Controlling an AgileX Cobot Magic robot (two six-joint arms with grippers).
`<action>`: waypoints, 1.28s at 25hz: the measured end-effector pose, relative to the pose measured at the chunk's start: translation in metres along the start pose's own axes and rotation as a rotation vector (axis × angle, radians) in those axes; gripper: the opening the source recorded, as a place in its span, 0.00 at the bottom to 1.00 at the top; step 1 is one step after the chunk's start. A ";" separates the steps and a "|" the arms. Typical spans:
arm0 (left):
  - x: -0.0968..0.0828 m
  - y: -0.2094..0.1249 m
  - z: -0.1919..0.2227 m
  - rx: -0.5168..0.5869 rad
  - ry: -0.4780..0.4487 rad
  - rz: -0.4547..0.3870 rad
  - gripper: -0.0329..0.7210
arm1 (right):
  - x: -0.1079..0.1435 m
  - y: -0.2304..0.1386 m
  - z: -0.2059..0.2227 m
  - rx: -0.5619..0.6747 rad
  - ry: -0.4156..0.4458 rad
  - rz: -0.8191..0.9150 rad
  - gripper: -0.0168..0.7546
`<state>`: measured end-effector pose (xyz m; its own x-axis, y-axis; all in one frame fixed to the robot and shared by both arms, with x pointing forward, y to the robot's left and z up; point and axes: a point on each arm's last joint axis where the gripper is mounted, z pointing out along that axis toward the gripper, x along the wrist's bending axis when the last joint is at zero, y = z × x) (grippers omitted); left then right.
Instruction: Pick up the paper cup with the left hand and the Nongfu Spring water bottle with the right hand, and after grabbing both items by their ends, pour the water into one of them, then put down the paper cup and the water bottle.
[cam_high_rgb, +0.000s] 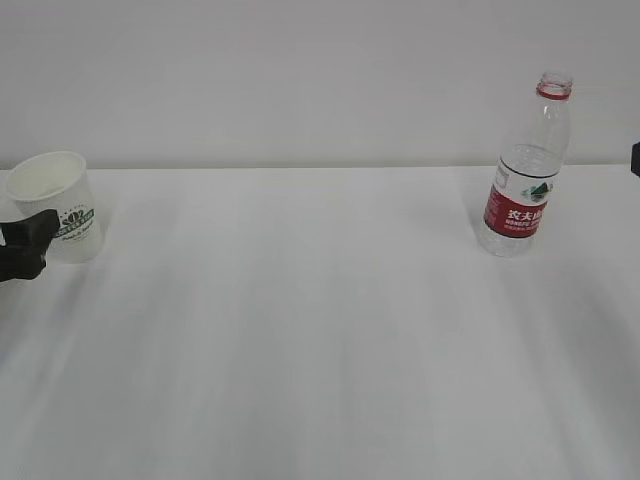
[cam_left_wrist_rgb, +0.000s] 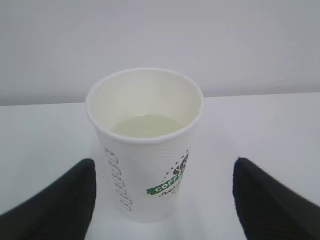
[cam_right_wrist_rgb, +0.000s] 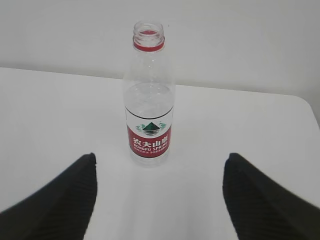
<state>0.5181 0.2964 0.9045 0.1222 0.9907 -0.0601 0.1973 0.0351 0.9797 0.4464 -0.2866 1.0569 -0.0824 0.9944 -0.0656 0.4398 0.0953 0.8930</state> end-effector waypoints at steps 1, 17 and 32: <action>0.000 0.002 -0.002 -0.005 0.000 0.001 0.87 | 0.000 0.000 0.000 0.000 0.000 0.002 0.78; -0.007 0.077 -0.042 -0.196 0.017 0.054 0.86 | -0.002 0.005 -0.043 -0.053 -0.013 0.006 0.78; -0.016 0.130 -0.114 -0.228 0.075 0.113 0.84 | -0.003 -0.004 -0.080 -0.014 -0.025 0.007 0.78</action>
<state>0.4312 0.2997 1.0543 0.0573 0.9967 0.0580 -0.0387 -0.0559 0.9977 0.3735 -0.2934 1.0886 -0.0569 0.9959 -0.0699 0.4274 0.0876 0.8998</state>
